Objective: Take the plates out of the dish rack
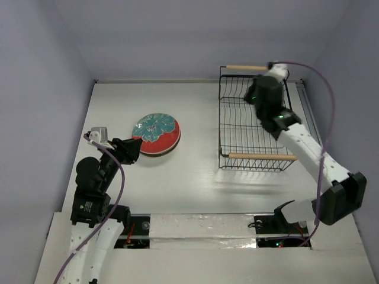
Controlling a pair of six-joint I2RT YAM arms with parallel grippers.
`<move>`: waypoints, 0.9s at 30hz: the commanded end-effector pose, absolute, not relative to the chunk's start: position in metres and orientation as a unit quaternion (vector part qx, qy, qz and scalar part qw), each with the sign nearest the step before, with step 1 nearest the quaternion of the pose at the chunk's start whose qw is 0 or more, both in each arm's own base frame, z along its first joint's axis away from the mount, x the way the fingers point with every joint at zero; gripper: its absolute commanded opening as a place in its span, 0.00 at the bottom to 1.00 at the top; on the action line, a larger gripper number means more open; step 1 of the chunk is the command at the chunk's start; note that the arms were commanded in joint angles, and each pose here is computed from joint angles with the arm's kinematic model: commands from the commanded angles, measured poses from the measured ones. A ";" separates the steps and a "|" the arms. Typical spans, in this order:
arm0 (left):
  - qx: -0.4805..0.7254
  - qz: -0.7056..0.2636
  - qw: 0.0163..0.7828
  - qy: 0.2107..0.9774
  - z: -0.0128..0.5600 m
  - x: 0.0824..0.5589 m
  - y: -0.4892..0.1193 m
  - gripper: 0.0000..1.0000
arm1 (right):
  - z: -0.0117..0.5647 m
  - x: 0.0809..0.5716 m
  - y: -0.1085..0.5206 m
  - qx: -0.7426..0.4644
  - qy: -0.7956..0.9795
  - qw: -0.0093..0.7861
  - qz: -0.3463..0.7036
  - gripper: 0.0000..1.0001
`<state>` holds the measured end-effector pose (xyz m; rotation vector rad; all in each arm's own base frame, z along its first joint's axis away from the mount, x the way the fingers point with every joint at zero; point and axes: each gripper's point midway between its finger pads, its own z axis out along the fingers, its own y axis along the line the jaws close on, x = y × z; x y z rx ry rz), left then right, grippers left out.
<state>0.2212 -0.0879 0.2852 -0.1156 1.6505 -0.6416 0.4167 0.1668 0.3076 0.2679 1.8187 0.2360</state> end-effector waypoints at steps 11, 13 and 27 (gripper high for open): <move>-0.025 -0.306 0.651 0.695 0.303 0.210 -0.100 0.34 | 0.295 0.448 -0.033 0.214 0.790 0.544 -0.185 0.63; -0.022 -0.309 0.652 0.693 0.305 0.207 -0.101 0.34 | 0.290 0.453 -0.031 0.194 0.807 0.523 -0.193 0.63; -0.013 -0.319 0.657 0.683 0.310 0.199 -0.105 0.35 | 0.226 0.474 -0.067 0.175 0.827 0.425 -0.323 0.25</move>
